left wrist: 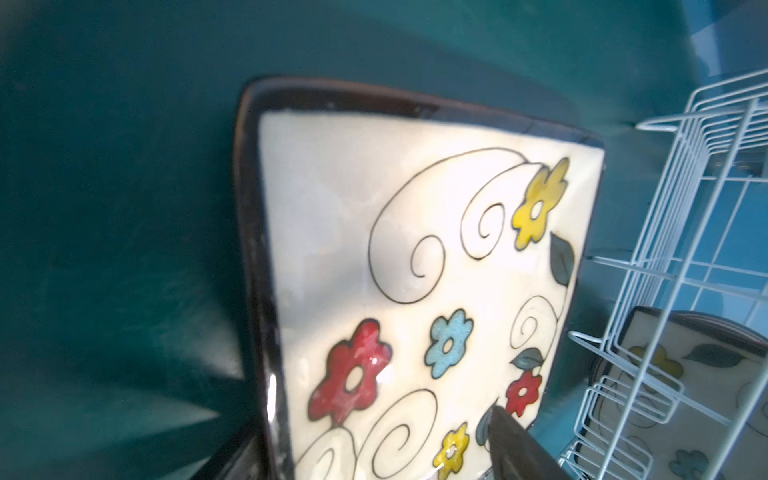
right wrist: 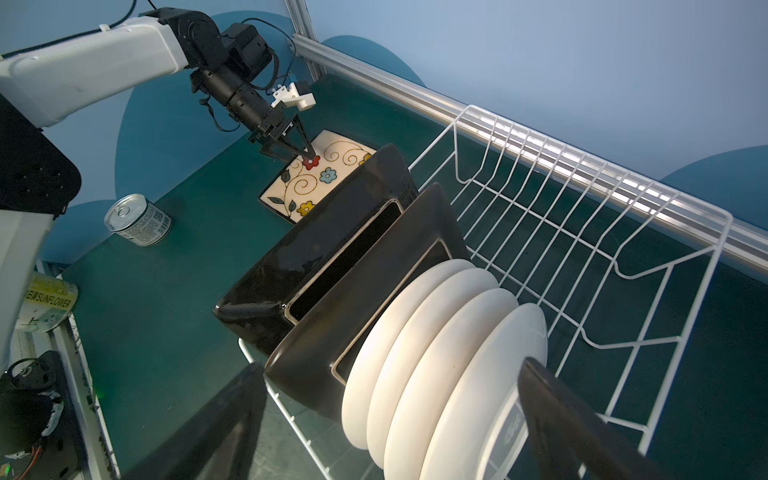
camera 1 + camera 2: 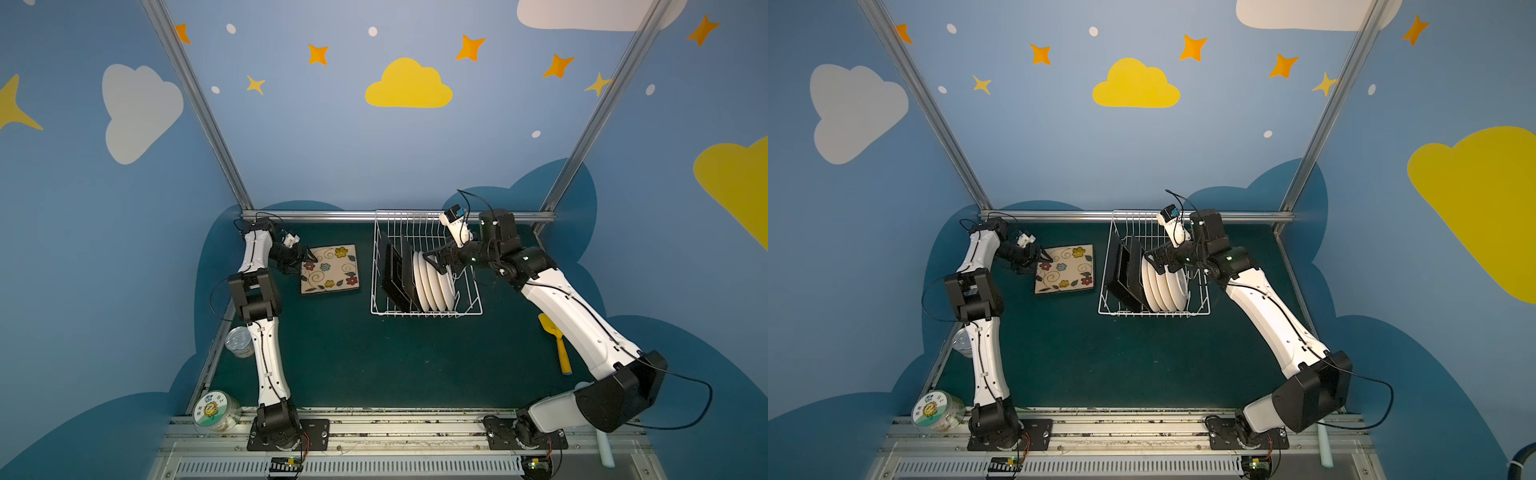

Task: Unload the plates from the dish rack
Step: 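Set the flowered plate flat on the table and open the left gripper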

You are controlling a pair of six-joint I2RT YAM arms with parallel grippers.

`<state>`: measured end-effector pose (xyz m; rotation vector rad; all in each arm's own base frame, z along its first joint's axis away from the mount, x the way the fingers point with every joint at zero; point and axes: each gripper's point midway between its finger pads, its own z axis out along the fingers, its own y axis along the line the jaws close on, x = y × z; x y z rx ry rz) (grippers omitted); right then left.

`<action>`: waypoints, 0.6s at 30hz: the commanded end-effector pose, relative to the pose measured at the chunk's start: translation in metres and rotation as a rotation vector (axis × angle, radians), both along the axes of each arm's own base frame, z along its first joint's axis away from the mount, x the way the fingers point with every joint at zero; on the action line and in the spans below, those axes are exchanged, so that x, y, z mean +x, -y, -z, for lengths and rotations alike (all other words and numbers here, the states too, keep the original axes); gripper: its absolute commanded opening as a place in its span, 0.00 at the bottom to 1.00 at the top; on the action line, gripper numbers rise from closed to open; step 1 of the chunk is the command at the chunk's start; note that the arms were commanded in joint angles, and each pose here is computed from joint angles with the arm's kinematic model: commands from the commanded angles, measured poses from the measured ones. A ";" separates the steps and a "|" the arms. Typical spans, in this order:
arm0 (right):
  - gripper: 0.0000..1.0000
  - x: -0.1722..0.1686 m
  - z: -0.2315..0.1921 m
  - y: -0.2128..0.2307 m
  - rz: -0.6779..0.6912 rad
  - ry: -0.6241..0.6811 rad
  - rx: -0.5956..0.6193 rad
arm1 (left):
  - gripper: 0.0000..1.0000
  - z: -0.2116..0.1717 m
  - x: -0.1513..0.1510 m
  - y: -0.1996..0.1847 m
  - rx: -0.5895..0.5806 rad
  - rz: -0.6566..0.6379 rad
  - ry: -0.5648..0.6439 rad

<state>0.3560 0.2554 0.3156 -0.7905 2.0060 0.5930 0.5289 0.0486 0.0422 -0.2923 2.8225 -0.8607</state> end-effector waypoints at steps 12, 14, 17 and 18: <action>0.94 0.003 -0.009 0.004 0.025 0.031 -0.027 | 1.00 -0.122 0.003 0.009 -0.019 -0.091 0.243; 0.94 0.004 -0.010 0.006 0.040 0.032 -0.030 | 1.00 -0.145 0.000 0.015 -0.026 -0.090 0.296; 0.94 0.008 -0.010 0.009 0.070 0.032 -0.028 | 1.00 -0.182 -0.005 0.039 -0.075 -0.068 0.379; 0.94 0.008 -0.011 0.010 0.078 0.035 -0.025 | 1.00 -0.192 -0.007 0.051 -0.091 -0.053 0.405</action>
